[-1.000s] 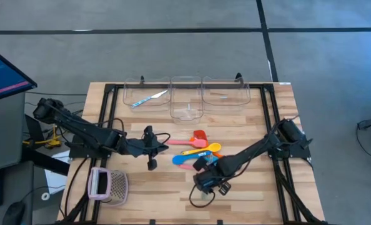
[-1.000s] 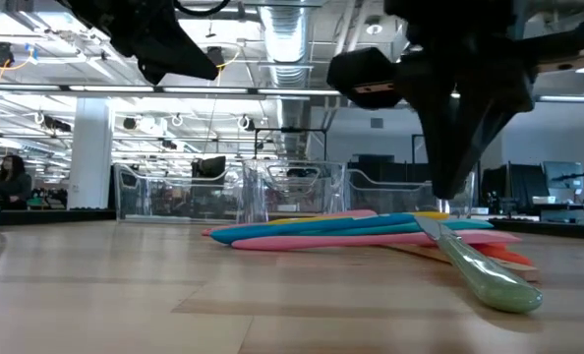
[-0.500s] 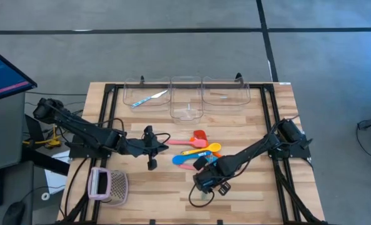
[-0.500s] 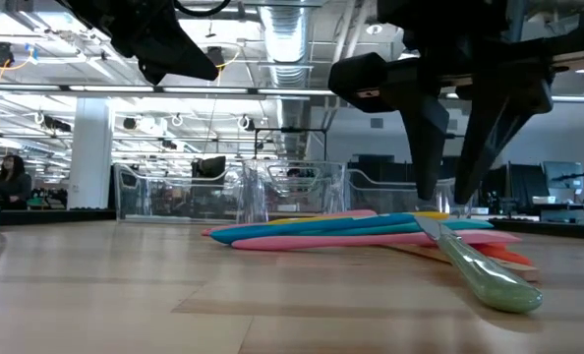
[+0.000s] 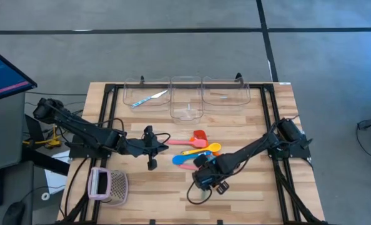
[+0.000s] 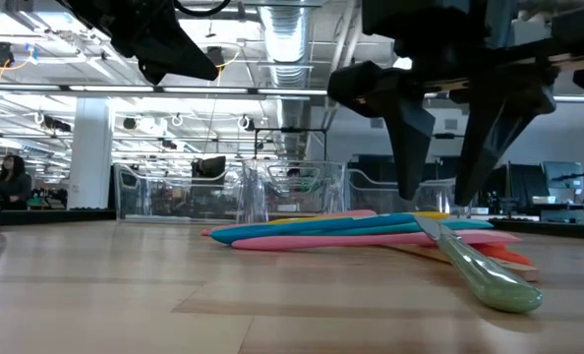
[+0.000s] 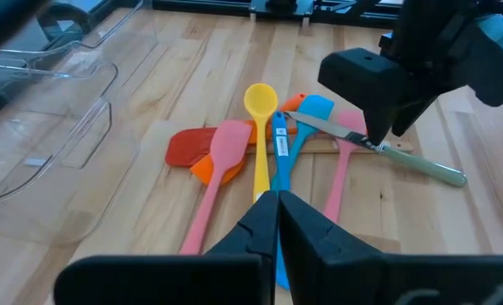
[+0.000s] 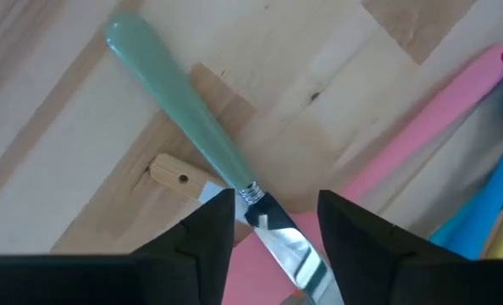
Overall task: Pick & Place Kitchen Items
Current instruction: Put the green table knife into the left transparent bin
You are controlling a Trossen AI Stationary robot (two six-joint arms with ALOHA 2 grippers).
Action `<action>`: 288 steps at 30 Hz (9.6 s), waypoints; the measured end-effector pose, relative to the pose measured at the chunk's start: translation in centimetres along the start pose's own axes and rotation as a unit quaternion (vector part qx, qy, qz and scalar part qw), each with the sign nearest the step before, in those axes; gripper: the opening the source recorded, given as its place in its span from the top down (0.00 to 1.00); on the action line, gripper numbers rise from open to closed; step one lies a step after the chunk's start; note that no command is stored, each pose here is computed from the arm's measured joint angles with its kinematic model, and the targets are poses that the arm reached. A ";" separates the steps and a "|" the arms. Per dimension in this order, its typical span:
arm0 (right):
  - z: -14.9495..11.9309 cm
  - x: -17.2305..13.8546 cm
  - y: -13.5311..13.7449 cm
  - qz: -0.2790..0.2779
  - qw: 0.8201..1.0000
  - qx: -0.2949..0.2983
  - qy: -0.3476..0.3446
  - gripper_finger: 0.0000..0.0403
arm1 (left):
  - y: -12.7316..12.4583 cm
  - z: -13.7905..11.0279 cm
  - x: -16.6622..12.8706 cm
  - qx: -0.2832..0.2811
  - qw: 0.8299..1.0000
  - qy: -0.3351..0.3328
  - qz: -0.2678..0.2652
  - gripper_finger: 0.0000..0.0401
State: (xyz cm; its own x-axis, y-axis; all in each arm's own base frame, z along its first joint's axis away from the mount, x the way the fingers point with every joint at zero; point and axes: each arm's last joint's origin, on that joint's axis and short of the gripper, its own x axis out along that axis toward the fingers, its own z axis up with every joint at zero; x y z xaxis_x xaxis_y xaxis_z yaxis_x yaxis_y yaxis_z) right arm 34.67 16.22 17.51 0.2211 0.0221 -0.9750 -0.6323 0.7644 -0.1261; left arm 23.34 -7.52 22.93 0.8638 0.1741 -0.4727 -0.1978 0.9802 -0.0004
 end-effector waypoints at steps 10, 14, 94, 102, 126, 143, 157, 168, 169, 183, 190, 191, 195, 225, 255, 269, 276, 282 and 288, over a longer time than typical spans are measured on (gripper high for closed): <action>-0.2 0.0 -0.3 0.001 1.000 -0.003 0.007 0.59 | 0.0 0.0 0.0 0.000 1.000 0.000 0.000 1.00; -0.3 0.0 -0.2 0.003 1.000 -0.011 0.013 0.59 | 0.0 0.0 0.0 0.000 1.000 0.000 0.000 1.00; -1.7 2.8 0.2 0.035 0.999 -0.014 -0.017 0.59 | 0.4 -2.4 0.4 -0.011 1.000 0.026 0.007 1.00; -1.8 2.9 0.2 0.032 0.999 0.000 -0.022 0.64 | 0.4 -2.3 0.4 -0.012 1.000 0.024 0.006 1.00; -1.3 1.9 -0.2 0.028 0.999 0.022 -0.036 0.96 | 0.4 -2.3 0.4 -0.010 1.000 0.023 0.006 1.00; -0.2 -0.8 -2.1 0.006 0.999 0.030 -0.026 0.97 | 0.9 -3.4 0.7 0.089 0.995 0.007 0.032 1.00; -0.7 -8.0 -6.0 -0.105 0.985 0.070 -0.117 0.97 | 1.6 -7.0 0.7 0.035 0.993 -0.083 -0.076 1.00; -0.6 -10.9 -8.0 -0.153 0.960 0.093 -0.213 0.97 | 1.4 -4.1 -0.2 0.052 0.967 -0.232 -0.088 0.98; -0.7 -11.0 -8.2 -0.156 0.960 0.095 -0.213 0.97 | 1.4 -4.0 -0.2 0.054 0.965 -0.238 -0.093 0.97; 0.0 -11.7 -9.5 -0.181 0.932 0.143 -0.280 0.97 | 1.1 -3.7 -0.4 0.155 0.945 -0.265 -0.113 0.73; 0.1 -11.9 -9.8 -0.187 0.925 0.148 -0.295 0.97 | 1.3 -3.0 -0.8 0.163 0.933 -0.304 -0.101 0.72; 0.1 -12.0 -9.9 -0.188 0.924 0.149 -0.298 0.97 | 1.3 -3.0 -0.8 0.163 0.933 -0.305 -0.099 0.72; 0.1 -12.1 -10.1 -0.192 0.921 0.151 -0.304 0.97 | 1.3 -2.8 -0.8 0.161 0.933 -0.308 -0.098 0.71; -0.1 -12.0 -10.4 -0.194 0.921 0.150 -0.301 0.97 | -0.8 0.1 1.7 0.144 0.930 -0.322 -0.101 0.76; 0.0 -11.9 -9.7 -0.187 0.928 0.146 -0.289 0.73 | -0.6 0.0 1.8 0.136 0.938 -0.313 -0.071 0.99; -5.1 -18.2 -7.1 -0.132 0.939 0.235 -0.214 0.73 | -0.1 0.4 1.3 0.138 0.940 -0.312 -0.007 0.99; -5.6 -17.6 -5.5 -0.115 0.960 0.195 -0.163 0.97 | 1.5 3.1 -0.6 0.154 0.948 -0.272 0.062 0.99; -5.9 -14.7 -4.8 -0.112 0.963 0.190 -0.158 1.00 | 4.1 5.7 -1.8 0.143 0.966 -0.182 0.112 0.99; -8.0 -12.7 -4.3 -0.135 0.951 0.202 -0.194 1.00 | 7.4 7.3 -2.5 0.124 0.971 -0.116 0.171 0.99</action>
State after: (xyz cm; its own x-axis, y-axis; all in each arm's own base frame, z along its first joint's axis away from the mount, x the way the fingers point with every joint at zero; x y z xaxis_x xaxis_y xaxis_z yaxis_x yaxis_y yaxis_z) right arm 28.66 7.48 28.93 0.6412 -0.0337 -0.7666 -0.1950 0.9591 -0.2052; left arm 23.11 0.03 30.58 0.8543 0.4808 -0.1972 -0.3977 0.8491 0.3477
